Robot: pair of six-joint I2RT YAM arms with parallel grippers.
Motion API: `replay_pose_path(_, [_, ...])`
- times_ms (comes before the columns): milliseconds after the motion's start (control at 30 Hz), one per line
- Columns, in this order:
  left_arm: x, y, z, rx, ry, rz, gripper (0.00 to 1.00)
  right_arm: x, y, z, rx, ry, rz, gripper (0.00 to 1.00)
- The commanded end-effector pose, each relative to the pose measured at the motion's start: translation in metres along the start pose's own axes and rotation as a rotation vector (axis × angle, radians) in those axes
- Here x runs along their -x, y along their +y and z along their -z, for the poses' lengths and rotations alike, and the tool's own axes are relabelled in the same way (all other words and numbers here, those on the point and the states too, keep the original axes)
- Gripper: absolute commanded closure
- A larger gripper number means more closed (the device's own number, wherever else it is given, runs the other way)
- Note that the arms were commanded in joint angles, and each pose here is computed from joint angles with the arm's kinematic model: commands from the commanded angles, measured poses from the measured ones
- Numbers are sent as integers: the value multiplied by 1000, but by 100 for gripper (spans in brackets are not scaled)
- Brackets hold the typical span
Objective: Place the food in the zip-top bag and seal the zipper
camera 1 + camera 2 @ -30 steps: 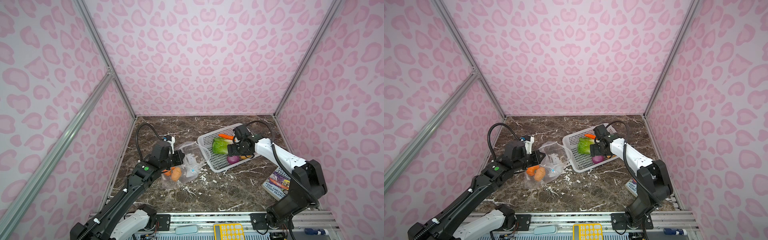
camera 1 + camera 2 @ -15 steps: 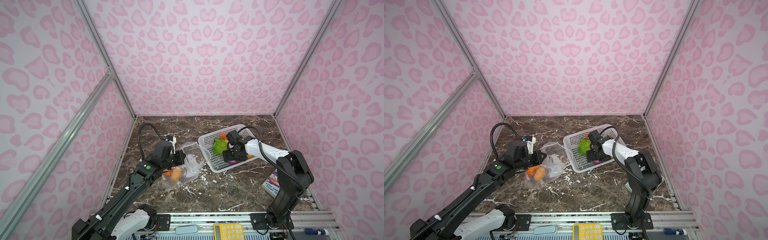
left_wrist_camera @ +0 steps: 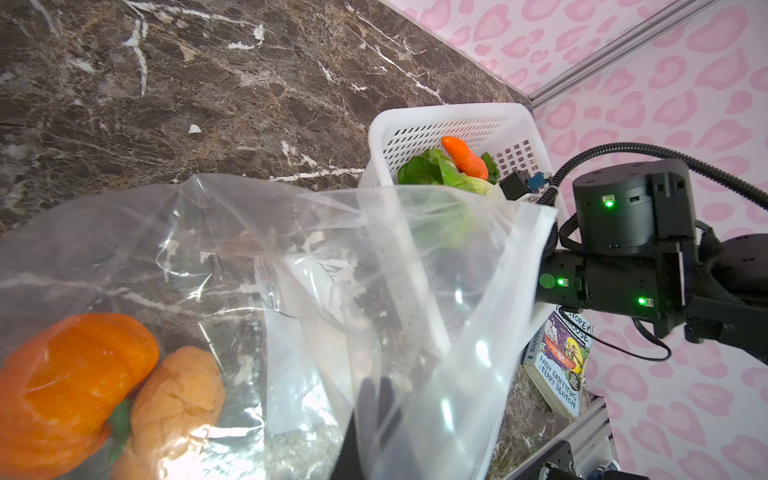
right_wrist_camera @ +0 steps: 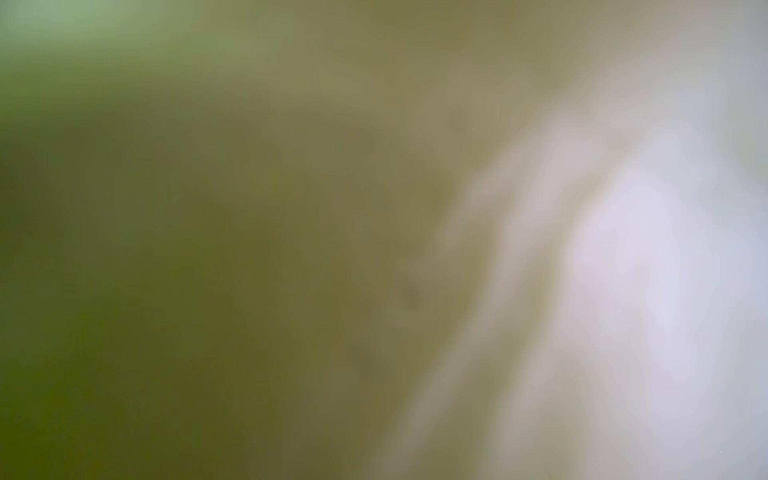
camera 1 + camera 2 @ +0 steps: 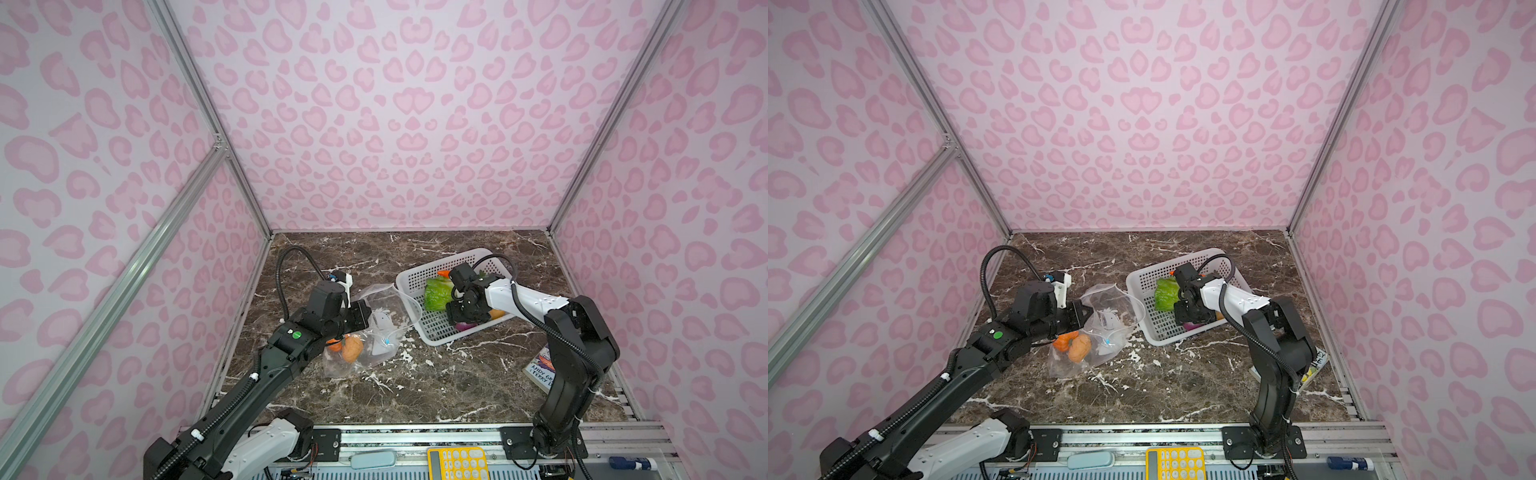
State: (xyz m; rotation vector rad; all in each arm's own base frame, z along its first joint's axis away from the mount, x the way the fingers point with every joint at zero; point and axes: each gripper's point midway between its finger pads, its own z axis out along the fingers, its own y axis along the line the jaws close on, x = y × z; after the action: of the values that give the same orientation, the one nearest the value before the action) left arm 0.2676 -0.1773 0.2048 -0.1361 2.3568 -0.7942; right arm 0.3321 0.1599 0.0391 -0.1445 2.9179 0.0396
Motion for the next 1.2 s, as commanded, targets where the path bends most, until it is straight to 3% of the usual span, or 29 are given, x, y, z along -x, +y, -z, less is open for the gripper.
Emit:
replay_pose_path(0, [4, -1, 1, -8, -25, 6, 97, 2, 2, 8, 14, -12, 0, 29])
replay_pose_path(467, [4, 1, 2, 0, -30, 4, 97, 26, 16, 69, 127, -160, -20, 34])
replay_pose_path(700, [3, 2, 1, 4, -28, 4, 97, 38, 42, 116, 315, -299, -6, 36])
replay_pose_path(967, [4, -1, 0, -4, -25, 1, 97, 43, 106, 197, 615, -488, 133, 39])
replay_pose_path(1167, [5, -1, -1, -4, -23, 1, 97, 29, 170, 238, 757, -541, 305, 41])
